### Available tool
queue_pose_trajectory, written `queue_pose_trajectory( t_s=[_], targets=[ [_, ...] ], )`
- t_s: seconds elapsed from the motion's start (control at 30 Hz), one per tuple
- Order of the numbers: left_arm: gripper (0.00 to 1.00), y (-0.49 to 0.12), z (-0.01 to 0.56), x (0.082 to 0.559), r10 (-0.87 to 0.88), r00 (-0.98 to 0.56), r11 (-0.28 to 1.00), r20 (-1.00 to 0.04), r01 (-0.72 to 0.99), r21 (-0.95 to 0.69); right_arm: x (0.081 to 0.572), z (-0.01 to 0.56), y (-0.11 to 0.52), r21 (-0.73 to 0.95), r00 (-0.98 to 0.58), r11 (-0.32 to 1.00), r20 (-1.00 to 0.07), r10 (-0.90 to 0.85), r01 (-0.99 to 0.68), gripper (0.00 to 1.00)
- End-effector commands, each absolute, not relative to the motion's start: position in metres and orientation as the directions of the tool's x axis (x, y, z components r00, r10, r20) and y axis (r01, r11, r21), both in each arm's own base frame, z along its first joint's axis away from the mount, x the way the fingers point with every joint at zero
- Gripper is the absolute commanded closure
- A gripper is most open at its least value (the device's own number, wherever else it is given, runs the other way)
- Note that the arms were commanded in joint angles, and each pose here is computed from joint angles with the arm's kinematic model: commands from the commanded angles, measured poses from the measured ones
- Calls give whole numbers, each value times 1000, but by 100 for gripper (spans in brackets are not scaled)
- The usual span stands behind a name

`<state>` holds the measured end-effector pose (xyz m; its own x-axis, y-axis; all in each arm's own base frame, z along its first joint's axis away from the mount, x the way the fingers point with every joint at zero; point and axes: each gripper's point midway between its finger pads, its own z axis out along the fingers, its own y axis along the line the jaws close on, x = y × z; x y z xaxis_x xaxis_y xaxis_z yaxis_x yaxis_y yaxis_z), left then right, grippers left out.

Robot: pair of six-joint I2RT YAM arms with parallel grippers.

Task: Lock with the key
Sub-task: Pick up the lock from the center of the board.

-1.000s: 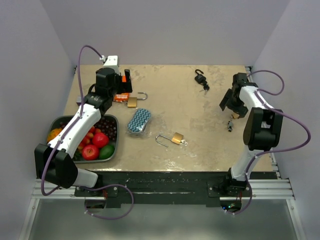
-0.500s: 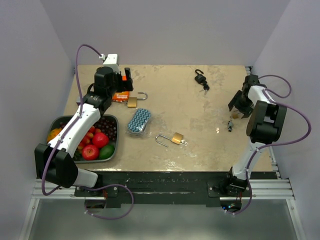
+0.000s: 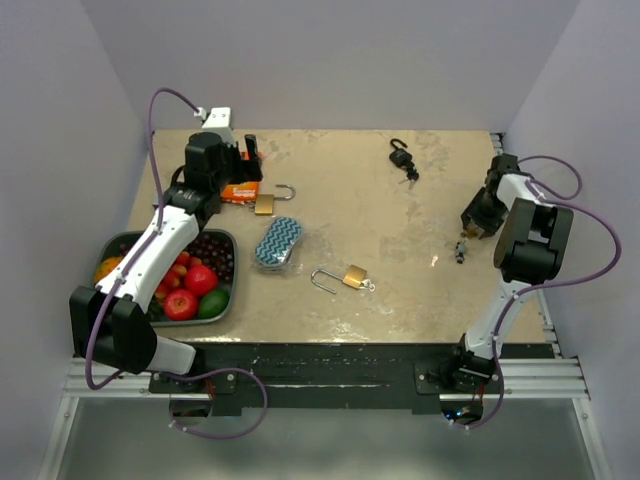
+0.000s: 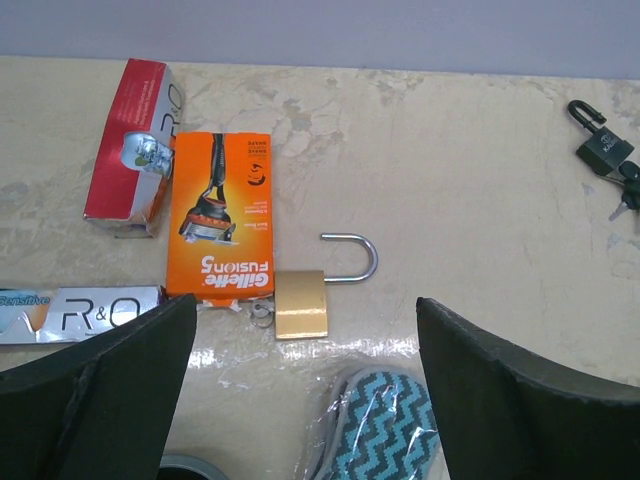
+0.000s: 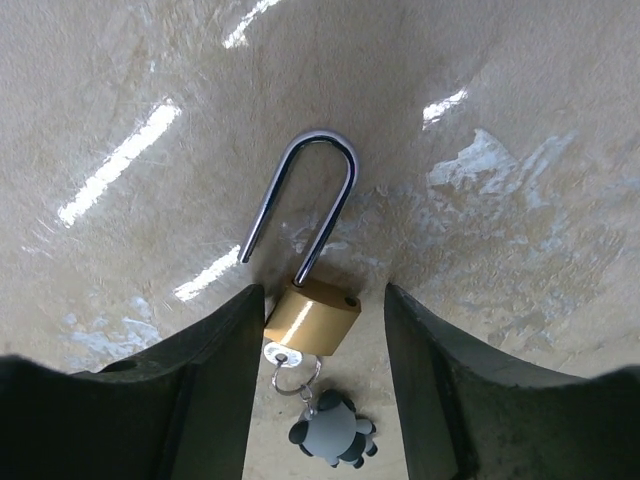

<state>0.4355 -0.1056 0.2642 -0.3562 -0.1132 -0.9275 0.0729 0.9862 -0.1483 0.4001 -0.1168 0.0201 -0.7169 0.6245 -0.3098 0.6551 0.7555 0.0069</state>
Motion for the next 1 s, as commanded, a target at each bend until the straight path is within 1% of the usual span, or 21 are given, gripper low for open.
queue_pose_trajectory(
  t_s=[0.0,0.17,0.27,0.3,0.37,0.4,0.43,0.47,0.5,0.53,0.6,0.63,0.7,0.73,0.77,0.8,0.83,0.87,0.9,0.93,0.97],
  targets=[
    [5,-102,278,442,-158,-307,980,-938,64,-186,397,19,-113,23,-715,755,-304,630,656,48],
    [6,-100,274,441,-162,-317,980,-935,58,-189,389,18,-112,9,-717,751,-290,634,661,48],
    [6,-101,272,441,-165,-323,978,-932,67,-197,387,19,-112,9,-722,757,-295,626,653,57],
    [6,-100,271,442,-165,-325,978,-931,70,-197,388,20,-113,9,-725,761,-299,621,649,65],
    [7,-102,270,442,-153,-332,976,-931,94,-194,391,27,-114,13,-731,773,-314,606,634,75],
    [6,-101,272,444,-148,-330,976,-932,102,-191,394,32,-110,39,-735,782,-317,600,622,88],
    [5,-112,269,440,-98,-360,965,-928,192,-176,398,38,-104,77,-740,793,-315,594,604,96],
    [4,-119,264,439,-66,-384,953,-921,250,-173,404,52,-102,104,-745,811,-343,572,575,100],
    [4,-125,269,439,-47,-383,938,-923,300,-172,410,60,-96,131,-744,821,-362,562,556,100],
    [3,-136,266,432,-13,-402,907,-915,381,-180,417,69,-83,197,-751,833,-364,552,517,100],
    [2,-146,264,428,19,-397,869,-917,461,-182,429,93,-64,254,-765,874,-422,486,414,100],
    [1,-156,266,421,31,-389,823,-921,532,-197,432,101,-50,295,-781,887,-429,455,355,100],
    [1,-161,270,418,47,-361,767,-931,611,-198,437,118,-27,320,-807,921,-470,359,223,100],
    [1,-170,274,410,51,-354,702,-934,678,-219,438,124,-19,334,-813,926,-481,329,177,100],
    [1,-170,269,411,53,-364,679,-930,696,-234,440,133,1,364,-823,928,-502,268,80,100],
    [1,-170,274,413,61,-345,656,-937,722,-223,440,144,11,370,-813,929,-534,230,20,100],
    [2,-177,276,408,63,-342,599,-938,764,-239,440,150,22,378,-812,925,-551,193,-36,100],
    [4,-176,274,411,63,-345,575,-936,780,-248,439,159,43,376,-802,914,-588,109,-152,100],
    [6,-178,273,410,85,-316,541,-945,811,-223,439,167,55,376,-785,901,-616,68,-217,100],
    [10,-184,275,403,90,-301,479,-949,849,-224,435,178,66,371,-766,887,-642,29,-276,100],
    [12,-187,271,402,98,-296,447,-950,866,-224,433,185,83,323,-725,861,-685,-74,-393,100]
  ],
)
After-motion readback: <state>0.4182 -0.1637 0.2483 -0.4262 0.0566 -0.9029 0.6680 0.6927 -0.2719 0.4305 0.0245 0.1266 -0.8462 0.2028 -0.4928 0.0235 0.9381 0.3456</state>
